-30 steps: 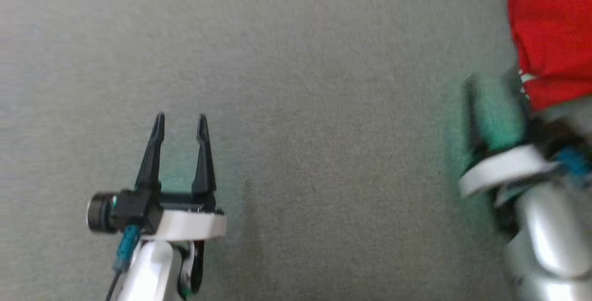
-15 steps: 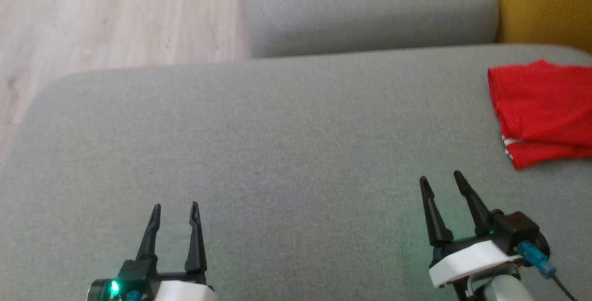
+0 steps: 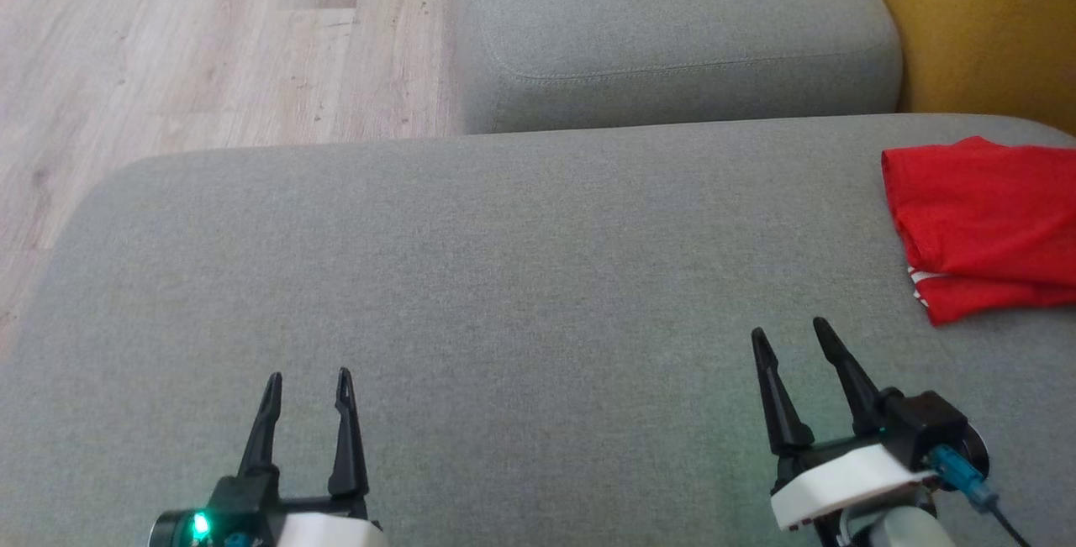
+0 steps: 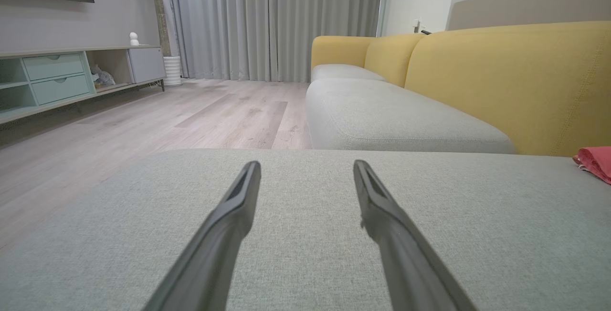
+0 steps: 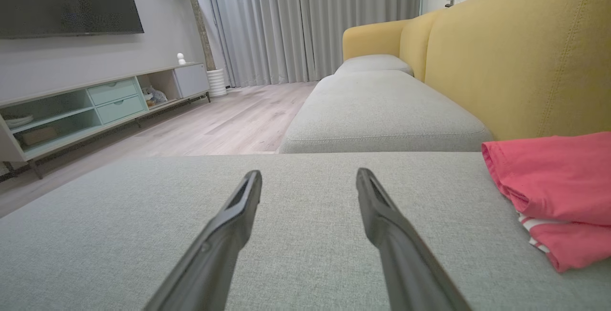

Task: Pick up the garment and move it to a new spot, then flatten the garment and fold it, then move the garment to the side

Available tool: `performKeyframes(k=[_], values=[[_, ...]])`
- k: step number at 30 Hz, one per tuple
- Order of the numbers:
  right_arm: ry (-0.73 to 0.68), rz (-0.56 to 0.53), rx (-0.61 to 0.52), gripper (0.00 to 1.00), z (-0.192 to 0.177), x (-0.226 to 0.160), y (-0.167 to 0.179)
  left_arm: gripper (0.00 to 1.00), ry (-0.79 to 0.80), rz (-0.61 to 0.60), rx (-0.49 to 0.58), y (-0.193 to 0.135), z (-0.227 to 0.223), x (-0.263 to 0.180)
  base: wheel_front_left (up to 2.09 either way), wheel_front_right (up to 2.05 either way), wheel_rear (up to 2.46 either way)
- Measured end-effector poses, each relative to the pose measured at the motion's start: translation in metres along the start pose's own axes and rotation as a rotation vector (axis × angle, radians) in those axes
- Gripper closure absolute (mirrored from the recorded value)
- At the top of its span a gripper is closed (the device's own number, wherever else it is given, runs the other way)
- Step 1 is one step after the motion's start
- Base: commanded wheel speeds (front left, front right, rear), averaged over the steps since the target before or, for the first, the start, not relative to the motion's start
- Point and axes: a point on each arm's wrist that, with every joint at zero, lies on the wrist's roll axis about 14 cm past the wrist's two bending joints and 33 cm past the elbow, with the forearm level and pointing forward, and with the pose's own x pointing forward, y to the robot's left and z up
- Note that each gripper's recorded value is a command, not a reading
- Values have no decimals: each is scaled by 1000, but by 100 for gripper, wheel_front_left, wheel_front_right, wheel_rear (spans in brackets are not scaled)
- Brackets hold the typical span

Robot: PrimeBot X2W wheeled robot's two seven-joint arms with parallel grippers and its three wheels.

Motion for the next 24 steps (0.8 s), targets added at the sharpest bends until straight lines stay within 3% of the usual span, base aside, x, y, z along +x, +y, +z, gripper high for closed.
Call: performKeyframes(k=[4,5,11,24], values=[[8,-3,3,0,-3,-2,0,0,3,-4,12,-1,-1,0,0,0,0],[8,-3,1,100,-3,-2,0,100,5,-6,19,-1,-2,0,0,0,0],[101,-27,42,100,-33,-18,-3,100,104,10,-1,3,-31,-13,0,0,0],[107,-91,196,100,-34,-18,-14,100,153,43,-154,9,-38,-12,0,0,0]])
